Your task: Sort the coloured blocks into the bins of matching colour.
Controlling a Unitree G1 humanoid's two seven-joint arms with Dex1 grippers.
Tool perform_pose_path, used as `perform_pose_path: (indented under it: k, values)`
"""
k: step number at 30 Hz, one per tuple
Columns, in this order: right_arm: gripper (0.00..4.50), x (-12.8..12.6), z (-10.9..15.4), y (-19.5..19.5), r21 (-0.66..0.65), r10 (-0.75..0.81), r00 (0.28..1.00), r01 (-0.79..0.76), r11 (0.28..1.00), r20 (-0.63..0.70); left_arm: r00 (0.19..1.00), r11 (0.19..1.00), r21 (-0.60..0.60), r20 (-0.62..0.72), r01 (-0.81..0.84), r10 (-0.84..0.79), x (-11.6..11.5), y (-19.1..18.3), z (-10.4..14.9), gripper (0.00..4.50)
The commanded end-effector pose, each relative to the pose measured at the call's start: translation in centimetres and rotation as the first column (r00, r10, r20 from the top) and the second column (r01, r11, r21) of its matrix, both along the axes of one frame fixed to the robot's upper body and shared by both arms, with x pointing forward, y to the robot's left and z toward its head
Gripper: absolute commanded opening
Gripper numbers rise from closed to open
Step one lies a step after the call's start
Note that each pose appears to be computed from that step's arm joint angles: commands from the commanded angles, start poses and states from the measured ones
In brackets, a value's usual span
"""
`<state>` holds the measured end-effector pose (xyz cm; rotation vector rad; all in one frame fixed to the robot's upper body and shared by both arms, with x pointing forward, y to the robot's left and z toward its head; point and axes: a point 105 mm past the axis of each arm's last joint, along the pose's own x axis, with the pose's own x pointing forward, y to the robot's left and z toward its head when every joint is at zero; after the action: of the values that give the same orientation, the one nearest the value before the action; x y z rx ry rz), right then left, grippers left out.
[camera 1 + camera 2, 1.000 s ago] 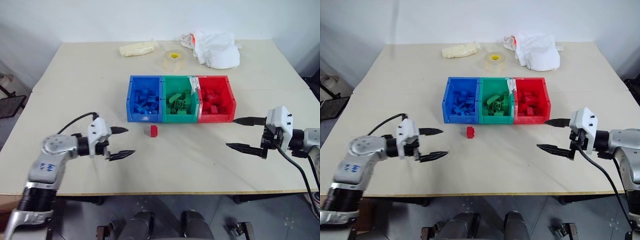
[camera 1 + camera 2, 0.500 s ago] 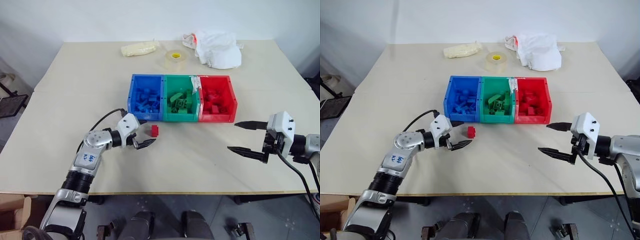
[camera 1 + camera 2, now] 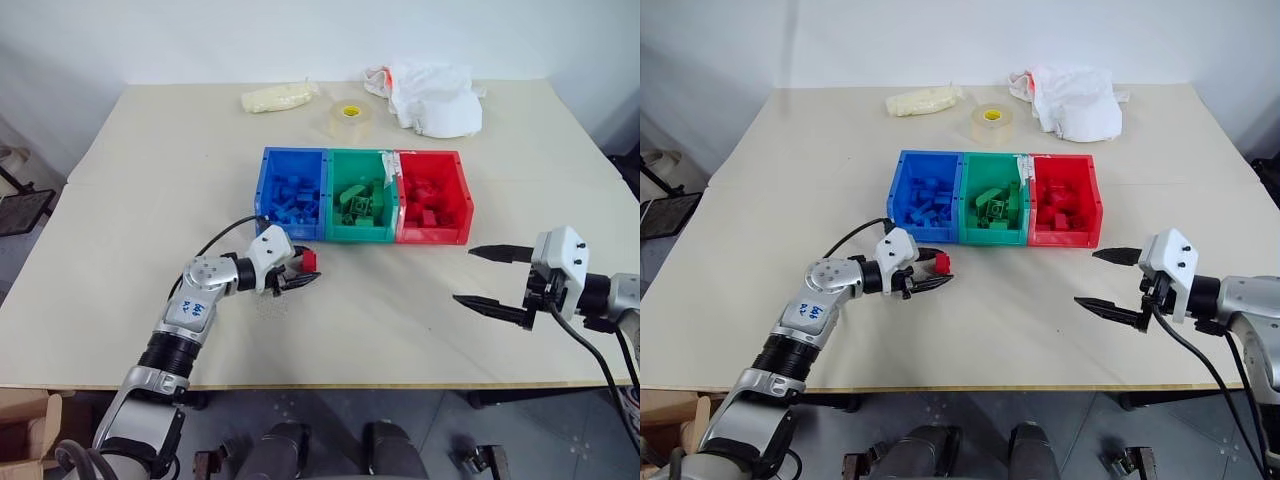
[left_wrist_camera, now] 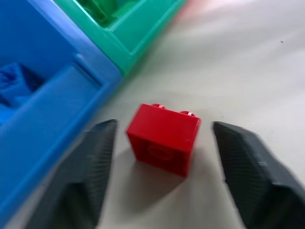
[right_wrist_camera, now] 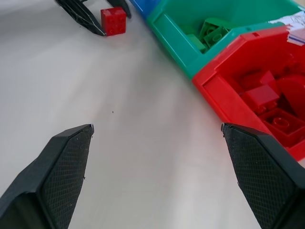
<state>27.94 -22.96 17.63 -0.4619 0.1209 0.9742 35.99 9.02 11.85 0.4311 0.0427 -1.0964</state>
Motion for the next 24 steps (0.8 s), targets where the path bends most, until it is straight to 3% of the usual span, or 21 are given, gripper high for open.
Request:
perform_pose_path:
  k: [1,6,15,24]
  values:
    - [4.50,-0.3,1.7,-0.1,0.008,-0.002,0.998,0.002,1.000,0.067,0.993,0.995,-0.020,0.056,0.102,-0.100,-0.9,-0.9,2.3,1.65]
    - [4.50,-0.5,1.7,-0.2,0.013,-0.020,0.997,0.019,1.000,0.073,0.977,0.977,-0.101,0.124,0.189,-0.176,-1.2,-2.6,5.8,1.56]
    - [4.50,-1.0,1.7,-0.4,0.026,-0.057,0.995,0.055,0.998,0.086,0.968,0.966,-0.158,0.181,0.203,-0.174,1.7,-5.9,9.7,1.56]
    - [4.50,-2.0,1.5,-0.7,0.040,-0.112,0.989,0.109,0.993,0.094,0.948,0.950,-0.191,0.253,0.246,-0.194,3.9,-13.0,12.7,1.56]
